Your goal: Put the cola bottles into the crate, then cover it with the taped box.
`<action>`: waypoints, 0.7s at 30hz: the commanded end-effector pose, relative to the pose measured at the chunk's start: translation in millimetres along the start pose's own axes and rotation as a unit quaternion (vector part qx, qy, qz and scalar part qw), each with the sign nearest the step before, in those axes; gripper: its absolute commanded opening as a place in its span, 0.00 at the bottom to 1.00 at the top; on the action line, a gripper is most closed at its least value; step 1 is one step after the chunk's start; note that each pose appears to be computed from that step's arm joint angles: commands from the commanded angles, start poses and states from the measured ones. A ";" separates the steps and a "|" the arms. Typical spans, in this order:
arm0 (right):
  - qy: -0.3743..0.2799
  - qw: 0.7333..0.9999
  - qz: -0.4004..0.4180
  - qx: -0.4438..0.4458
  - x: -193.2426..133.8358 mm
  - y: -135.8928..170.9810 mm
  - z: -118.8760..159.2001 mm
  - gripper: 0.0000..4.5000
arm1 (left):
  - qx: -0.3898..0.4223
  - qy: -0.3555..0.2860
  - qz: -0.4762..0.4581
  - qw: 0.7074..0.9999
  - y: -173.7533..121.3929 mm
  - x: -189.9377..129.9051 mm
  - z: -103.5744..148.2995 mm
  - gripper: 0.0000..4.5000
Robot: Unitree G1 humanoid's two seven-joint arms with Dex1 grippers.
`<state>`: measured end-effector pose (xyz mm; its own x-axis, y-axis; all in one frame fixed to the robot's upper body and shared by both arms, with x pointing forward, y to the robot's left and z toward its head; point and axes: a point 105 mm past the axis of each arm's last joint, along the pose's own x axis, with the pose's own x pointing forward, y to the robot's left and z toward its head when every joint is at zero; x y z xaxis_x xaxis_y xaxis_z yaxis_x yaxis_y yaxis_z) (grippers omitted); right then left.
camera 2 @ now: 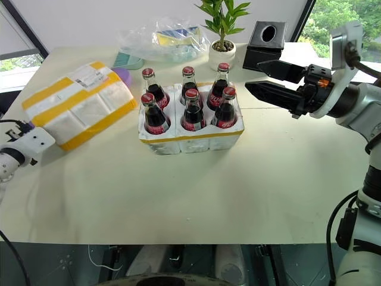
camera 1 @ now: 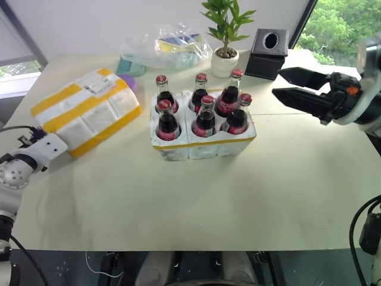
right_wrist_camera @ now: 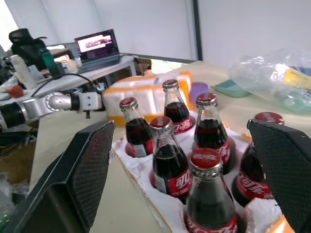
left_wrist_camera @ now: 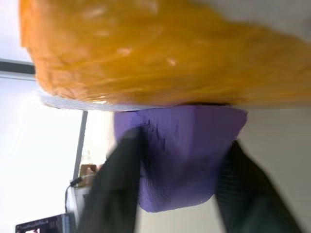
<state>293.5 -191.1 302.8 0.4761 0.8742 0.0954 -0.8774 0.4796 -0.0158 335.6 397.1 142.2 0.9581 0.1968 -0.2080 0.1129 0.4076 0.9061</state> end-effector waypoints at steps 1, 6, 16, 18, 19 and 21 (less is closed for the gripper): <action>-0.002 1.000 -0.012 -0.003 -9.3 -0.5 8.2 1.00 | 0.002 -0.010 0.017 1.000 15.3 1.3 6.6 0.19; 0.034 0.998 -0.049 -0.031 -26.8 -10.5 0.1 1.00 | 0.013 -0.067 0.085 0.994 76.7 -5.1 45.1 0.19; 0.055 0.994 -0.088 -0.021 -47.8 -21.4 -13.3 1.00 | 0.019 -0.271 0.110 0.956 156.3 -59.7 171.7 0.19; 0.059 0.993 -0.097 -0.020 -49.9 -23.8 -18.4 1.00 | 0.019 -0.306 0.076 0.949 146.6 -69.6 198.2 0.19; 0.060 0.993 -0.103 -0.019 -51.3 -25.6 -20.2 1.00 | 0.027 -0.323 0.052 0.944 136.9 -75.5 212.7 0.19; 0.057 0.992 -0.111 -0.017 -53.4 -28.0 -21.4 1.00 | 0.042 -0.343 0.020 0.938 121.6 -84.3 230.2 0.19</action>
<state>296.4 -244.6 264.0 0.6453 0.7618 -0.0566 -0.7629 0.6465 0.0044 339.6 244.9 346.3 0.9272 -0.3634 0.0904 0.0513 0.3623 0.9306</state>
